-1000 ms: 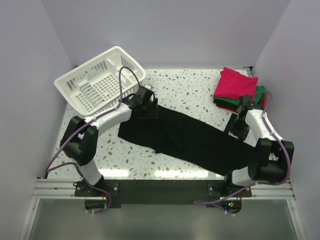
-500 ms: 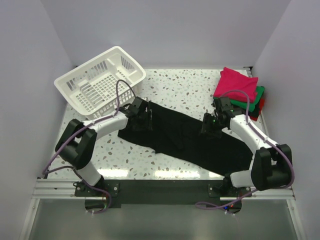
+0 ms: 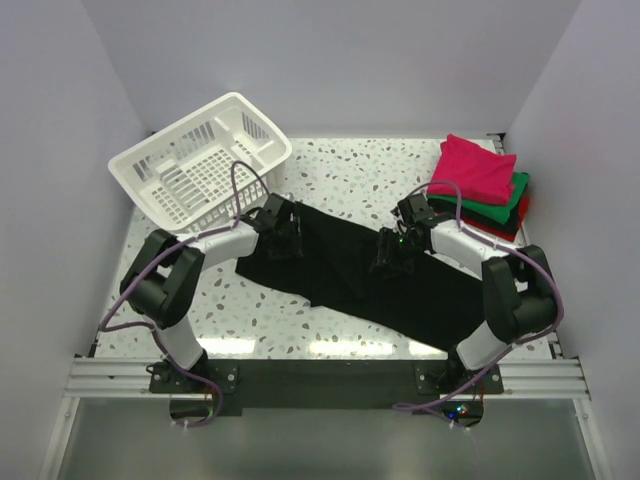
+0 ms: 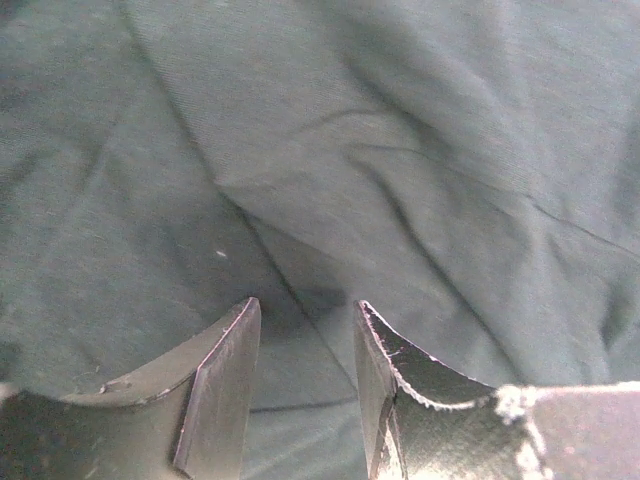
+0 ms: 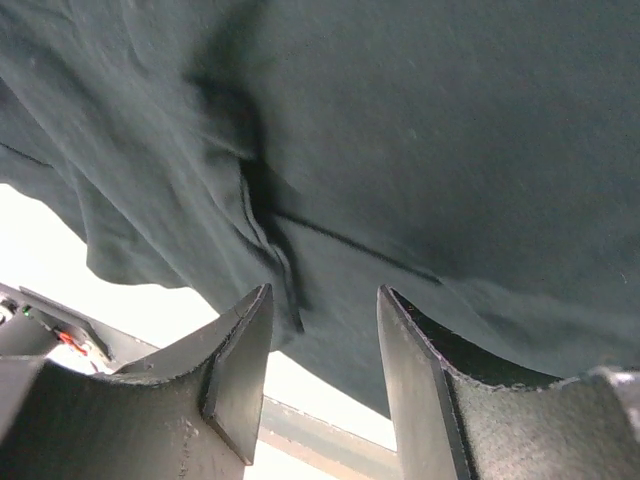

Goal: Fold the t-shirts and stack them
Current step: Fold the tshirt

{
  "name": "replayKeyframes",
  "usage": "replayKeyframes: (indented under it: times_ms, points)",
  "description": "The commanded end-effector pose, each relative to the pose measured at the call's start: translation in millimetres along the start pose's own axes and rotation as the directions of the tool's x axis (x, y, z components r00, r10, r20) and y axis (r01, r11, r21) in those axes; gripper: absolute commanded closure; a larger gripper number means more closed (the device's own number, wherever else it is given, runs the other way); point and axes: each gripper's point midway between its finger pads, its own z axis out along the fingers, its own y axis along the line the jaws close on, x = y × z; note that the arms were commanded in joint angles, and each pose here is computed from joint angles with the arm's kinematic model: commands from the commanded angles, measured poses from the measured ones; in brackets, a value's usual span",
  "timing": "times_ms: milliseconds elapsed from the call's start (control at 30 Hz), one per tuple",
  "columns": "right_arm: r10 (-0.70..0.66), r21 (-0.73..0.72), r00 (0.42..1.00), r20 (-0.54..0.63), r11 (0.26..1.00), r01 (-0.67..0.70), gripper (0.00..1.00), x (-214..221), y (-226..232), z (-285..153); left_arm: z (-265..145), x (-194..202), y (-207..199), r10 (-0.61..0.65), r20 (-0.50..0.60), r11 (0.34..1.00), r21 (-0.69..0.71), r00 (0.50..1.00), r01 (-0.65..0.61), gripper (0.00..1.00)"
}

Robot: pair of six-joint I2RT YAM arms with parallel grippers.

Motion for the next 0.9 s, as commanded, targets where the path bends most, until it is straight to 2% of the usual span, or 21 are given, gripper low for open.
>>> replayKeyframes:
  times_ms: [0,100,333,633,867]
  points:
    - [-0.025,-0.085,0.998,0.05,0.996,0.029,0.51,-23.7,28.1,0.5,3.6,-26.7,2.5,-0.032,0.076,0.999,-0.028,0.997,0.034,0.54]
    - [-0.037,-0.097,0.998,0.043,0.994,0.041,0.52,-26.0,34.1,6.3,5.7,-27.2,9.4,-0.034,0.071,0.997,-0.063,0.997,0.039,0.55]
    - [-0.061,-0.128,0.998,0.027,0.99,0.064,0.53,-27.4,43.1,16.6,1.6,-38.9,-1.1,-0.059,0.134,0.998,-0.001,0.989,0.059,0.54]
    - [-0.063,-0.144,0.998,-0.003,0.988,0.062,0.53,-25.0,50.0,27.5,13.0,-38.9,5.0,-0.077,0.114,0.997,-0.004,0.991,0.078,0.54]
    - [-0.064,-0.137,0.998,-0.012,0.989,0.062,0.56,-23.3,49.9,31.6,19.1,-42.0,-0.8,-0.094,0.119,0.995,0.026,0.988,0.091,0.58]
